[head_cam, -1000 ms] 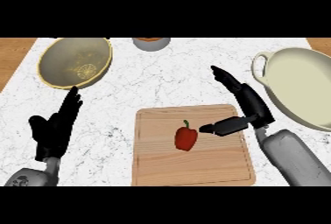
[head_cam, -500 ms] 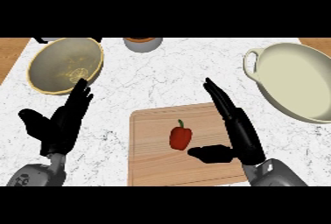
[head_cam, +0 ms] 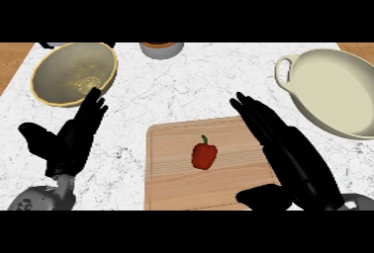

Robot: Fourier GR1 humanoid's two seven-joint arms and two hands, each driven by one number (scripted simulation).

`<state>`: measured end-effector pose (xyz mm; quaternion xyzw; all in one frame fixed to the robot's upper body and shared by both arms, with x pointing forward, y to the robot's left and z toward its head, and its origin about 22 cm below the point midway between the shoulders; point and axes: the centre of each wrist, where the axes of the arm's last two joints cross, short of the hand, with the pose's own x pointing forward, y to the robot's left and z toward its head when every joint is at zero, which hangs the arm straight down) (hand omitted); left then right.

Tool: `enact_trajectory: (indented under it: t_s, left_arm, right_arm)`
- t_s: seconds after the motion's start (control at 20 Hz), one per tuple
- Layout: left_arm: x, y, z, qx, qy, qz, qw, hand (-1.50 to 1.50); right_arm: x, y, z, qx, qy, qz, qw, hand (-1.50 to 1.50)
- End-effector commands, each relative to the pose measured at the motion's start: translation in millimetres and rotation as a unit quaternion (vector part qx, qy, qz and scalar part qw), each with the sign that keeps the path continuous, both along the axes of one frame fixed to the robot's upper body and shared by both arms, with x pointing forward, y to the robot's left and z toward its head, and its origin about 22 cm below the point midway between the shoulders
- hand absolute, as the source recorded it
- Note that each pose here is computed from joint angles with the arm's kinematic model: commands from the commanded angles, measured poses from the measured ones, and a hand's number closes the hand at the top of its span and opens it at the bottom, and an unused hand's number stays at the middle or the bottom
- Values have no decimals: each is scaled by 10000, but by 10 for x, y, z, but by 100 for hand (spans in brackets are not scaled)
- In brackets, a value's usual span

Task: Pick the bell pepper from the cutting board and place it in the pot

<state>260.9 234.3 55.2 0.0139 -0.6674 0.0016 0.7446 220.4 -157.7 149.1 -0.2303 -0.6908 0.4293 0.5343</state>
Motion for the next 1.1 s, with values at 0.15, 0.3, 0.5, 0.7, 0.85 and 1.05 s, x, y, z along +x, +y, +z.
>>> enact_trajectory:
  t_s: [0.15,0.3,0.5,0.7,0.85,1.05]
  left_arm:
    - [133,-75,176,28,-10,-67,10000,0]
    - [-30,-42,-89,20,-68,-163,9998,0]
    - [27,-28,-31,34,6,-84,10000,0]
    - [55,-147,152,-11,-64,-100,9999,0]
    - [67,49,41,-26,26,-160,9999,0]
    - [-13,46,108,-86,0,-116,9999,0]
  right_arm:
    - [-16,373,400,-1061,1048,-429,9879,-150]
    - [-19,434,539,-1092,1315,-597,9835,-150]
    - [120,570,504,-1167,1577,-758,9776,-150]
    - [231,569,393,-1306,1837,-853,9705,-150]
    - [334,679,308,-1608,2071,-849,9613,-150]
    - [184,711,45,-1863,2146,-1047,9530,-150]
